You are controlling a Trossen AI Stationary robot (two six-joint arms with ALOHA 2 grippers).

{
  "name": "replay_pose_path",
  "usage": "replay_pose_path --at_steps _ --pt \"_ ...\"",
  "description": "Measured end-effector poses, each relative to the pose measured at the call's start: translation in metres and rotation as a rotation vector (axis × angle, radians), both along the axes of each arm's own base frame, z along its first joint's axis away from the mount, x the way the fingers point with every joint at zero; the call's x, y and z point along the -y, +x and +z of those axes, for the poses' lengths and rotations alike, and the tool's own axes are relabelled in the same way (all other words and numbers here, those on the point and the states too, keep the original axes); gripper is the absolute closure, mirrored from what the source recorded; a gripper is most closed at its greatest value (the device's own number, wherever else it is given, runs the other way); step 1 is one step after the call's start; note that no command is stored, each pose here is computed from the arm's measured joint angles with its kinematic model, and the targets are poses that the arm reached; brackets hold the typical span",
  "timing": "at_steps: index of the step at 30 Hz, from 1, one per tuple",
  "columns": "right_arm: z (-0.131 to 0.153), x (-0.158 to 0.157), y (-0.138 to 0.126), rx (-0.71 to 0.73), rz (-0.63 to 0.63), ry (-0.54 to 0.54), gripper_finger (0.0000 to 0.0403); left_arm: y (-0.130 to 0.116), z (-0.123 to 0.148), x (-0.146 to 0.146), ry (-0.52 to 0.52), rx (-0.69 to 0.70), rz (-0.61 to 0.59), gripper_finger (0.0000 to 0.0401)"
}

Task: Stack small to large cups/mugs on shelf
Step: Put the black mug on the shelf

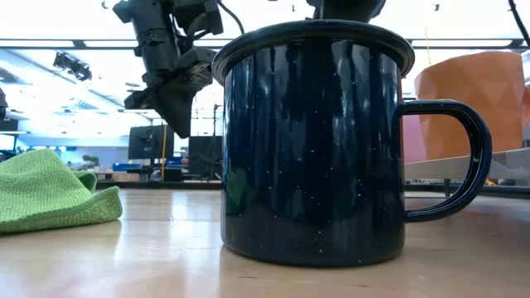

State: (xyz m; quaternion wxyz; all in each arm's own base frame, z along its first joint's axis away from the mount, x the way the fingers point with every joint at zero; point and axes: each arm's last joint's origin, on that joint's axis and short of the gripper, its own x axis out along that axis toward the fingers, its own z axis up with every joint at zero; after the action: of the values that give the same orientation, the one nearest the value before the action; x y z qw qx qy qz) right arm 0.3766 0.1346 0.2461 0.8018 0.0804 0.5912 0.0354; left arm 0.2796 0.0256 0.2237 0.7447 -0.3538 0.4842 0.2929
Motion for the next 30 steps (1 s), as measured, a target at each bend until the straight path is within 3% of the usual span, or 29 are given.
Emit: replay_pose_path --at_steps 9,30 --pt "-0.012 -0.023 0.001 -0.004 0.003 0.019 0.0306 0.0 0.0 -0.001 0.022 -0.002 0.005 0.0369" --pt "-0.032 -0.018 0.014 -0.011 -0.021 0.03 0.0306 0.001 0.0 -0.001 0.027 0.014 0.008 0.0365"
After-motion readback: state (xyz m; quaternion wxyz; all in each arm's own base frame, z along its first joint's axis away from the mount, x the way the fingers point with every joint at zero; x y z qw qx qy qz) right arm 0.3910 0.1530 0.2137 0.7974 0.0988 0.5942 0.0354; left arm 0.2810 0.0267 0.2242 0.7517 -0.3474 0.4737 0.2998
